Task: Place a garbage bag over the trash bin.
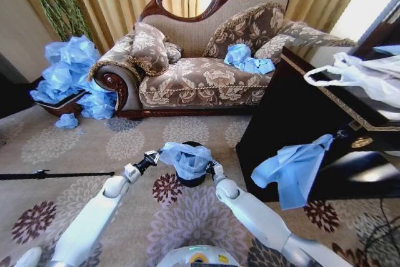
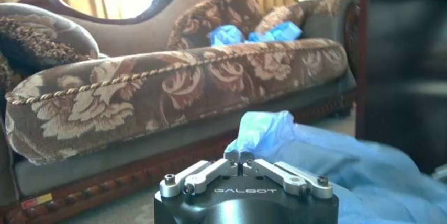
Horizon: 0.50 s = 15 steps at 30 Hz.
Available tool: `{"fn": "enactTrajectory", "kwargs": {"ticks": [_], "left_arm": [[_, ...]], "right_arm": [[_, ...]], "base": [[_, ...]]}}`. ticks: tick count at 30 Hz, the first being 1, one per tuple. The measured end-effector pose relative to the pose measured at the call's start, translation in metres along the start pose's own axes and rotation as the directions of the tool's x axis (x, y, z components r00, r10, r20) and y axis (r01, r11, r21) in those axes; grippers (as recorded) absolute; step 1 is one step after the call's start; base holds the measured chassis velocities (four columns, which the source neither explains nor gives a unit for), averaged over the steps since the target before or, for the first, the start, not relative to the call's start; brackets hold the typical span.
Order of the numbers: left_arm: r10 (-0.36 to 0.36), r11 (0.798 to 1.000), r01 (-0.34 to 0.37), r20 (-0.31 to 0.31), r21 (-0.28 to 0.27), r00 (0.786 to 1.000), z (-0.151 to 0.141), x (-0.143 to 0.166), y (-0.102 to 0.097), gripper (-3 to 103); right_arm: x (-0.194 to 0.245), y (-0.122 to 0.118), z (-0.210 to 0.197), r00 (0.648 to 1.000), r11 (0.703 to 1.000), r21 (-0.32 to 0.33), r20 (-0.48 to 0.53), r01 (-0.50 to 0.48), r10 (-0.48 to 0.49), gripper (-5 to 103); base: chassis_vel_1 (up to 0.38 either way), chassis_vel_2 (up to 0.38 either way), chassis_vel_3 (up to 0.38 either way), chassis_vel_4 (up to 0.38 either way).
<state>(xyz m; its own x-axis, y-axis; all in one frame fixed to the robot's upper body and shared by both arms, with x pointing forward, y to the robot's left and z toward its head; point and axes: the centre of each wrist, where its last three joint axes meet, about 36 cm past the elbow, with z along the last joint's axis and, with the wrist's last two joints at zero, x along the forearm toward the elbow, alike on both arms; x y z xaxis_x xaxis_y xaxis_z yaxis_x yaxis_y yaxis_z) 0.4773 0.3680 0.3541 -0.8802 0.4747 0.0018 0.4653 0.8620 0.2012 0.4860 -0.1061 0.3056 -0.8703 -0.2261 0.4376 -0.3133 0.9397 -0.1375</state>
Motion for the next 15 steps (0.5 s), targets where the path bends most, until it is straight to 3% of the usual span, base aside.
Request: {"fn": "enactTrajectory", "kwargs": {"ticks": [6,15], "left_arm": [[-0.031,0.998,0.032,-0.021,0.055,0.999,0.008,-0.024,-0.011,0],[-0.065,0.994,0.07,-0.057,0.085,0.996,0.007,-0.041,-0.014,0]], "right_arm": [[-0.001,-0.014,-0.011,1.0,1.0,0.02,0.019,-0.016,0.016,0],[-0.006,-0.043,-0.023,0.998,0.998,0.05,0.038,-0.048,0.046,0]], "base": [[0.0,0.0,0.0,0.0],[0.0,0.0,0.0,0.0]]}}
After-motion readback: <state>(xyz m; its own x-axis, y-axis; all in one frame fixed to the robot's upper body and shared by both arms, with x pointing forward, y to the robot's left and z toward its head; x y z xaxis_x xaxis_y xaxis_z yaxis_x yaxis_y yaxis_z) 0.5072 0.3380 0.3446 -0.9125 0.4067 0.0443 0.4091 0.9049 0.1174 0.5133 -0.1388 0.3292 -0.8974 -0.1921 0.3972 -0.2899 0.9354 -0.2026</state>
